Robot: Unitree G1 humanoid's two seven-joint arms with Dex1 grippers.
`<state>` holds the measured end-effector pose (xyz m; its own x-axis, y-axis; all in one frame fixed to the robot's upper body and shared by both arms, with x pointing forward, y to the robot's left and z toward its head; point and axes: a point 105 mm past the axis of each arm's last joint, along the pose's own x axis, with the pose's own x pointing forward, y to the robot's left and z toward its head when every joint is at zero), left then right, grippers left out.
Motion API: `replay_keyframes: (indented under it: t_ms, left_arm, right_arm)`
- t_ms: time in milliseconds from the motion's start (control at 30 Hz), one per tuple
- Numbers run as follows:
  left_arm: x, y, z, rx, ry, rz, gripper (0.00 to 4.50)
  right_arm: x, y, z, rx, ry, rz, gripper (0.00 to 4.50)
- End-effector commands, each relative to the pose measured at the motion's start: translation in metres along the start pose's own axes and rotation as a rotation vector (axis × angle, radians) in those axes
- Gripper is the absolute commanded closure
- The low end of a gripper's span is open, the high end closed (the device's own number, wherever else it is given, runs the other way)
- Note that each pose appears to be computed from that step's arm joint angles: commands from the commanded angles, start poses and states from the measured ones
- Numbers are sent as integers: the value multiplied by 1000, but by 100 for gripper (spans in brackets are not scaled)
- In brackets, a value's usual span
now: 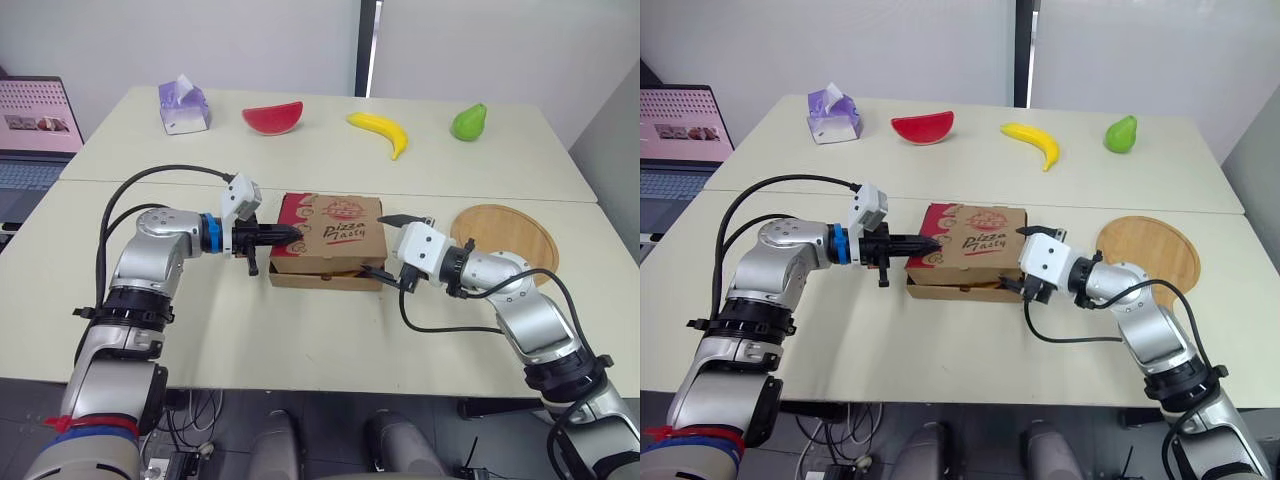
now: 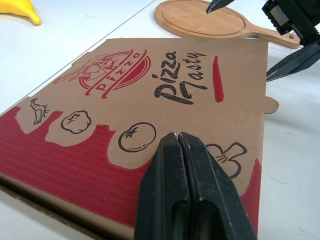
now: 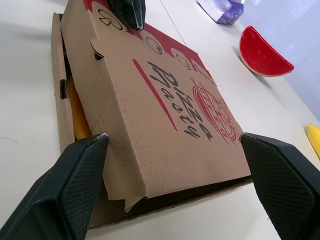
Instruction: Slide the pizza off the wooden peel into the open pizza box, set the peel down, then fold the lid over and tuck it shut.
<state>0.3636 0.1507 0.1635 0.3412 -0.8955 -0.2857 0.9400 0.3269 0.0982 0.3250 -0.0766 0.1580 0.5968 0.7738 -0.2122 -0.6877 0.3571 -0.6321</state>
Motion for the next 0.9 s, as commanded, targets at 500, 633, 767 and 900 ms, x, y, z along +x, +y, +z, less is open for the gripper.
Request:
replay_keyframes:
  t_ms: [500,633,767,900]
  left_arm:
    - [-2,4,9,96,1,5,450]
    - [-1,6,15,90,-22,7,450]
    - [-2,7,14,99,-12,5,450]
    - [-2,5,7,103,14,-5,450]
  right_arm:
    - [11,9,14,-8,-49,-15,1]
    - [17,5,23,-11,-76,-28,1]
    - [18,0,20,-20,-56,-50,1]
    - [13,5,16,-1,-45,-27,1]
